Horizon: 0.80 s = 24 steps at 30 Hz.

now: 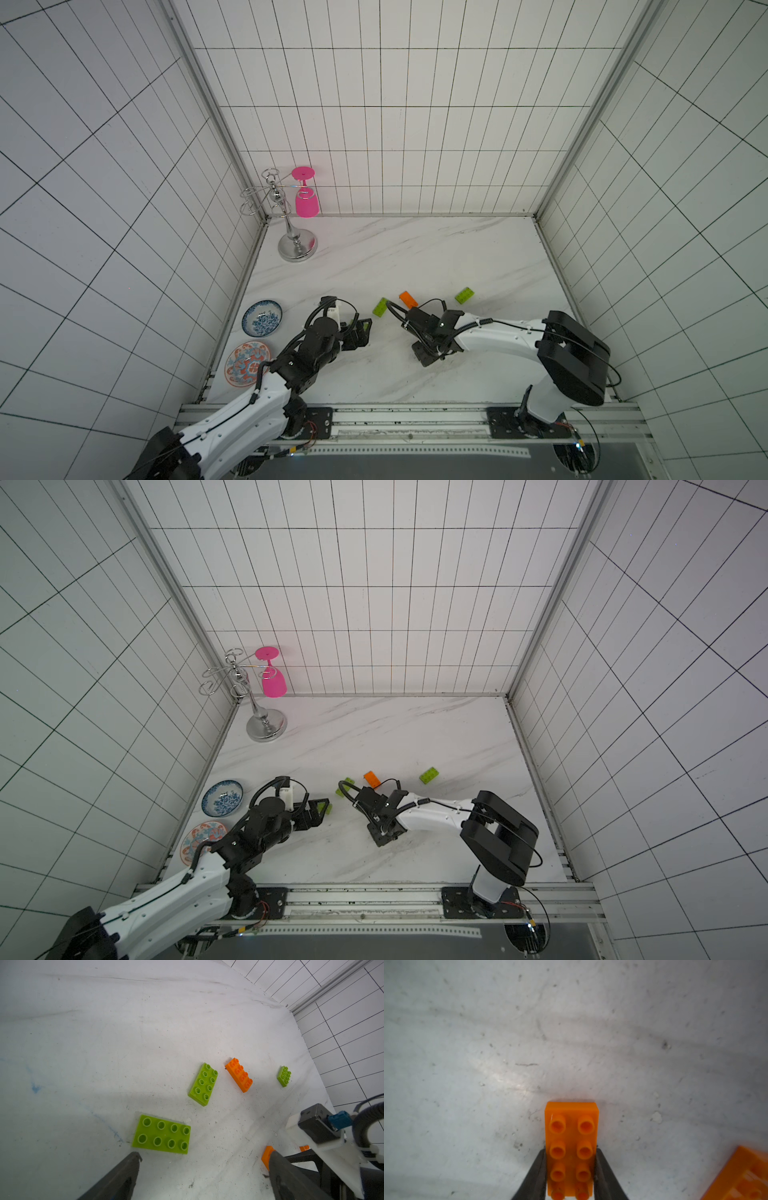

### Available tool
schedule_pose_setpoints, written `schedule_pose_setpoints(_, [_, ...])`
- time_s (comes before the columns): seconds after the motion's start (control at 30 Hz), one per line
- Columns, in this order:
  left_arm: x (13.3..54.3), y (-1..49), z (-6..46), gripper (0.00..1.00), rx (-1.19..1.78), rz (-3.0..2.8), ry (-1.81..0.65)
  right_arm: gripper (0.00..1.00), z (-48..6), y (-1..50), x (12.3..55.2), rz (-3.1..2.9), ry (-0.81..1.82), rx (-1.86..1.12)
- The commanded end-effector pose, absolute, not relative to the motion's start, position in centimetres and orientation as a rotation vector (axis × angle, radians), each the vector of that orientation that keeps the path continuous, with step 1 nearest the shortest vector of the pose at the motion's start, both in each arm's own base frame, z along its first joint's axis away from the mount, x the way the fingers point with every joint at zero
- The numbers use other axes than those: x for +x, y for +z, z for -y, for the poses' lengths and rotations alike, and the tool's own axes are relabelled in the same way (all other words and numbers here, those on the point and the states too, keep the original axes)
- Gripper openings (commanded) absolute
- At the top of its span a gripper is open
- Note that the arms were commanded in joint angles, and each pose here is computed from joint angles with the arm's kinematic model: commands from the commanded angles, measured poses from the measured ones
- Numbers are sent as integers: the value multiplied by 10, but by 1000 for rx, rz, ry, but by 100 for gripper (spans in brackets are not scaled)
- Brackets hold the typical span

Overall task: Assemble a small pinwheel with lego
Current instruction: Assemble the lego brick at the center of the board.

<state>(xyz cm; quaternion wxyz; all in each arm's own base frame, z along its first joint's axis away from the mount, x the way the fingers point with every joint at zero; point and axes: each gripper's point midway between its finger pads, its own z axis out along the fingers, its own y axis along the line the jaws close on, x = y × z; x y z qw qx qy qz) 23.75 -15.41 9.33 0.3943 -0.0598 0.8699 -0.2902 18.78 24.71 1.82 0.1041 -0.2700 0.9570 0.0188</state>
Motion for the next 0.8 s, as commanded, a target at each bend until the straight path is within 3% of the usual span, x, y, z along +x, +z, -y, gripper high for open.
schedule_pose_setpoints(0.0, [253,117,162,98,-146,-2137,-814,29,-211,4,197,-2925,-105,-810])
schedule_pose_setpoints(0.4, [287,133,162,98,-128,-2115,-810,29,-220,17,264,-2879,3,-920])
schedule_pose_setpoints(0.77, [311,130,166,98,-81,-2147,-808,29,-243,18,283,-2822,29,-1001])
